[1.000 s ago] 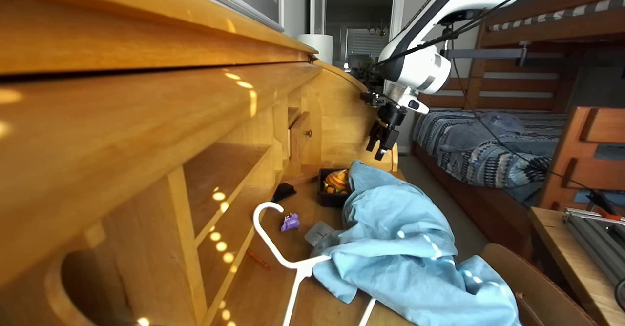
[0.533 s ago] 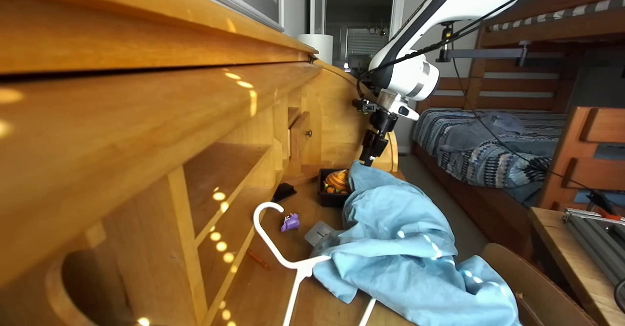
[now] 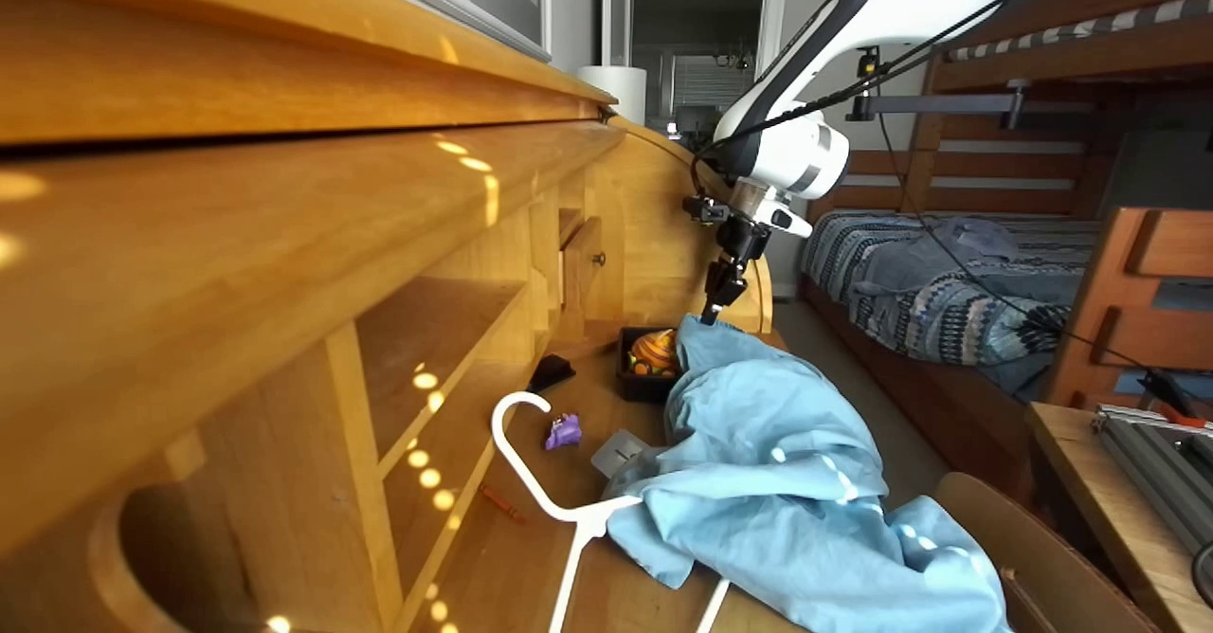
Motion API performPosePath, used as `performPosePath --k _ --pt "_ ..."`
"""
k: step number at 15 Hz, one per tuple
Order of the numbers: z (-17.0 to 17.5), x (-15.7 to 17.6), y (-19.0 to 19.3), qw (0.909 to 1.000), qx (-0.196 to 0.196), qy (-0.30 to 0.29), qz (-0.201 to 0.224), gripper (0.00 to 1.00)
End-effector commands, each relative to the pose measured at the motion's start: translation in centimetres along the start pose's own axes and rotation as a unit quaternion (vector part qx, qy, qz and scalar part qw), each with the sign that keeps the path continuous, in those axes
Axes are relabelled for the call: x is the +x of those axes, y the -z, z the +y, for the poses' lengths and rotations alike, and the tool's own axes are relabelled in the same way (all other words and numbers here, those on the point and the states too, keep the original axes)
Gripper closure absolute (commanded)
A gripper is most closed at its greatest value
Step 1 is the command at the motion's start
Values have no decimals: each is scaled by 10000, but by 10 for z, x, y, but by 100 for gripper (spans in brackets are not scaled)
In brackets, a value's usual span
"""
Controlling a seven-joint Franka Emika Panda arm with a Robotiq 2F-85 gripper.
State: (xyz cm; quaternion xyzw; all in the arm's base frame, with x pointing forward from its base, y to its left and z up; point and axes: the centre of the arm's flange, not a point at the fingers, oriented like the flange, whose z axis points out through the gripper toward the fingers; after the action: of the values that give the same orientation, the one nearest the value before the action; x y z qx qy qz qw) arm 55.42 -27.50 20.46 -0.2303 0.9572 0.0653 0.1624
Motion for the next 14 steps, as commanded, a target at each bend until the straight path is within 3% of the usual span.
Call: performPosePath --k 1,4,6,11,14 --pt "-3 -8 4 9999 50 -51 -131 100" --pt "-2 -20 22 9989 290 134 -334 100" --pt "-5 -38 38 9958 672 368 -504 100" --pt "-11 -105 100 9745 1740 936 -1060 100" --pt "-9 -136 122 9640 2073 1092 -1254 100"
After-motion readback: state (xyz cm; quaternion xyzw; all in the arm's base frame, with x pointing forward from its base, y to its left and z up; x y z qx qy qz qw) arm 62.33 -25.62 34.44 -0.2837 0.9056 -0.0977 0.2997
